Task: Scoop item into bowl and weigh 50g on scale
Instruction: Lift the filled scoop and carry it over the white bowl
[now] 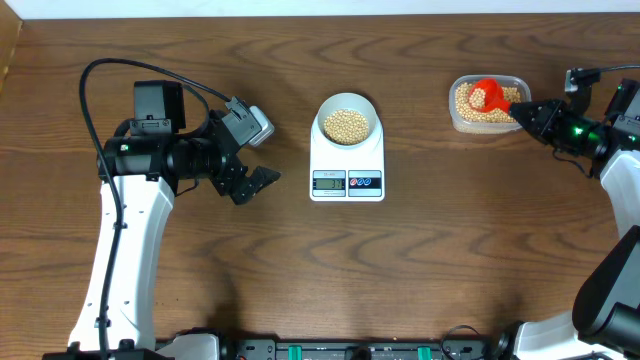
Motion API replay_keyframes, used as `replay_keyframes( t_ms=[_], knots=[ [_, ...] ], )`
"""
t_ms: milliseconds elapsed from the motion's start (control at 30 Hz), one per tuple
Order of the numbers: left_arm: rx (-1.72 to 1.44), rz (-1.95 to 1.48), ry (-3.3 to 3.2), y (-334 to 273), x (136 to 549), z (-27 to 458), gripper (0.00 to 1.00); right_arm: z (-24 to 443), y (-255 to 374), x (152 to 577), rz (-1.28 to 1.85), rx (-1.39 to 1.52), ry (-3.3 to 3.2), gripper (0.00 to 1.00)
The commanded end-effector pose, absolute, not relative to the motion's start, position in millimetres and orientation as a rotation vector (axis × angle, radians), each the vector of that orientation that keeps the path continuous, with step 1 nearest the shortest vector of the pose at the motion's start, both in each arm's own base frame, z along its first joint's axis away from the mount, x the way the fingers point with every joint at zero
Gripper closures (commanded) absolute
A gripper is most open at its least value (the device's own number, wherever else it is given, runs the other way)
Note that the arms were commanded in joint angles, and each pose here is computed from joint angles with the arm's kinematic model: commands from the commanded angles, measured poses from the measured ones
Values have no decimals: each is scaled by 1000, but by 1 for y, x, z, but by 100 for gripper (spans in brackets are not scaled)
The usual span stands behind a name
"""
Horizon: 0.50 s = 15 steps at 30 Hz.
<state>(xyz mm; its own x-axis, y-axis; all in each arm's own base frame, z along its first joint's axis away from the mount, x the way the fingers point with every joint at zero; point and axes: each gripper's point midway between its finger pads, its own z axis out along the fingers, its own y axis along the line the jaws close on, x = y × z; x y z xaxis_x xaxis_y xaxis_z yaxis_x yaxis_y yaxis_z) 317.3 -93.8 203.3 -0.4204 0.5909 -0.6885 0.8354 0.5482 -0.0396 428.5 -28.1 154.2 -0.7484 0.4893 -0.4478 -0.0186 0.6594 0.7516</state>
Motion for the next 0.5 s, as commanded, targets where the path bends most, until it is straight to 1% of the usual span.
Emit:
replay_keyframes(
  t_ms=[0, 267, 467],
  knots=[
    [1161, -493, 2119, -95, 318, 213, 2, 160, -22, 430, 1114, 357, 2193, 99],
    [1161, -494, 2119, -95, 318, 213, 2, 178, -5, 442, 1192, 329, 2131, 99],
    [1161, -494, 2119, -95, 318, 213, 2, 184, 27, 446, 1232, 246, 2130, 99]
  ],
)
